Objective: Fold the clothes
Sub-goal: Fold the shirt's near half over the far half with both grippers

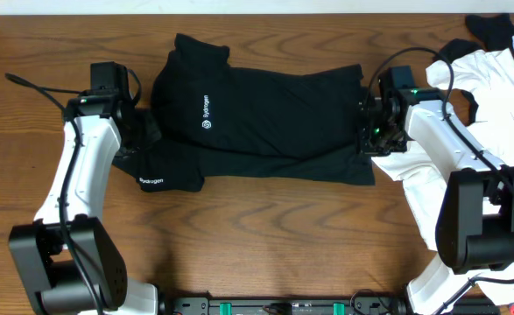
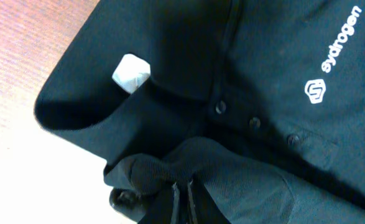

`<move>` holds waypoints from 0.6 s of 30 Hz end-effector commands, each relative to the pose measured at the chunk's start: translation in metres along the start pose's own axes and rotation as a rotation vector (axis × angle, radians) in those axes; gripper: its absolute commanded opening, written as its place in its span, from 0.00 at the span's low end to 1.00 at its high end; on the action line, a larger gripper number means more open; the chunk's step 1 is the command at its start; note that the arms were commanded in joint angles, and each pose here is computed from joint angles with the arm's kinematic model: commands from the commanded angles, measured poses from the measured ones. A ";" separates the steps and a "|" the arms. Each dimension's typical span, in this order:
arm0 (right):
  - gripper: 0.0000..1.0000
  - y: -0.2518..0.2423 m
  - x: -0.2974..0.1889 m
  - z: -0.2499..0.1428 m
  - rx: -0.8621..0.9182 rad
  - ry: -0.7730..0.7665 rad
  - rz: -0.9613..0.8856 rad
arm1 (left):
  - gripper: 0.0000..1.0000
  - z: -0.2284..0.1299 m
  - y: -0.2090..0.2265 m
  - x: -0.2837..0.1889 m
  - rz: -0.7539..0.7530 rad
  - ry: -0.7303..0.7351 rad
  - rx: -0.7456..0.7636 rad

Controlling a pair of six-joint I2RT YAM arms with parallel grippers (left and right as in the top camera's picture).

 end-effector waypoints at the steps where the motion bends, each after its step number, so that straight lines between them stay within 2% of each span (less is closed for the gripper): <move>1: 0.01 0.005 -0.025 0.016 -0.026 -0.081 0.055 | 0.06 0.006 0.002 0.003 0.016 -0.030 -0.008; 8: 0.01 -0.012 -0.033 0.024 0.039 -0.126 0.050 | 0.06 0.014 0.000 0.003 0.005 -0.067 -0.007; 12: 0.01 -0.032 -0.037 0.026 0.152 -0.140 0.047 | 0.06 0.016 0.000 0.003 0.003 -0.077 -0.007; 18: 0.01 -0.041 -0.039 0.028 0.162 -0.148 0.051 | 0.06 0.021 -0.002 0.003 -0.004 -0.100 -0.006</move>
Point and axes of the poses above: each gripper's point midway between its finger pads, its own x axis out along the fingers, its own y axis along the line the jaws close on, z = x × y, the point moved 5 cm from there along -x, back along the fingers, and after that the axes turned 4 degrees about x, right-handed, at the moved point
